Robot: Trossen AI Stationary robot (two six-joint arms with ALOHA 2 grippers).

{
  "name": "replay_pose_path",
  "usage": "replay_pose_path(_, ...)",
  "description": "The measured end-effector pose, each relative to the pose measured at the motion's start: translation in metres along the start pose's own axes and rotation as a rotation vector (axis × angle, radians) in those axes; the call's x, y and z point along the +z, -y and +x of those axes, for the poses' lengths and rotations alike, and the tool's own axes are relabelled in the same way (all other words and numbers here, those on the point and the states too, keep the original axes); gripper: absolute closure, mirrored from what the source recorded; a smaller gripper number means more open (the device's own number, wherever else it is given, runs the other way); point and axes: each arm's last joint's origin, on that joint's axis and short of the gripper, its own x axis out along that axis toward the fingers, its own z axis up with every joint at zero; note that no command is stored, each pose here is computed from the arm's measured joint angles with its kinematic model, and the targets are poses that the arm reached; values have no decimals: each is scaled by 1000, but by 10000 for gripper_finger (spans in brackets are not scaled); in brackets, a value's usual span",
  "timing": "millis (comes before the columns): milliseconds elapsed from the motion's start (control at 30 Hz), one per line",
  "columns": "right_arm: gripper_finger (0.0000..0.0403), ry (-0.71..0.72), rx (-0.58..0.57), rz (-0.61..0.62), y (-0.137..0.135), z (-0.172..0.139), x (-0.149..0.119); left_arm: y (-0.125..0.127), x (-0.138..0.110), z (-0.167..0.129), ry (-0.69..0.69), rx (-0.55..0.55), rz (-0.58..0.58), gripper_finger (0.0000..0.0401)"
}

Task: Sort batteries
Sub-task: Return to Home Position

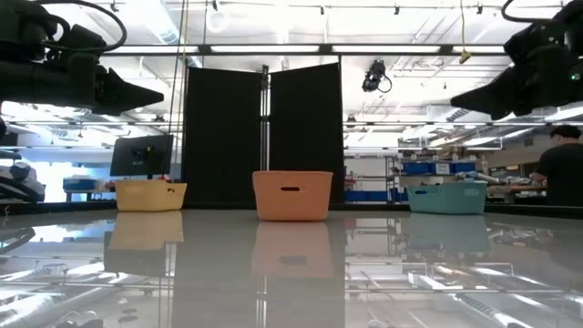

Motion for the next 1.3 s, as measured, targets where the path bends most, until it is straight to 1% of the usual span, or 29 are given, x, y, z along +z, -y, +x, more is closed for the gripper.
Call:
replay_pose_path(100,396,-1,-2,30,0,1,-3,0,1,0,9,2,-2,385)
replay_pose_path(200,396,34,-3,17,0,3,-4,0,3,0,27,5,-5,384)
replay_pose_path(367,387,81,-7,1,0,5,-4,0,2,0,23,3,-49,384)
replay_pose_path(467,380,117,-9,8,-1,6,-6,-1,3,0,27,5,-33,384)
replay_pose_path(567,379,111,-7,30,-1,7,-7,-1,2,0,26,5,-29,384)
replay_pose_path(700,382,107,-9,12,-1,7,-7,0,2,0,22,4,-28,384)
replay_pose_path(867,383,106,-64,-26,1,7,-7,-1,2,0,20,10,-27,384)
replay_pose_path(967,383,107,-88,-27,2,7,-6,-1,2,0,19,19,-27,384)
replay_pose_path(1200,383,115,-157,30,4,7,-5,-2,2,0,16,54,-28,384)
replay_pose_path(1300,383,114,-176,33,5,7,-5,-2,2,0,15,56,-34,384)
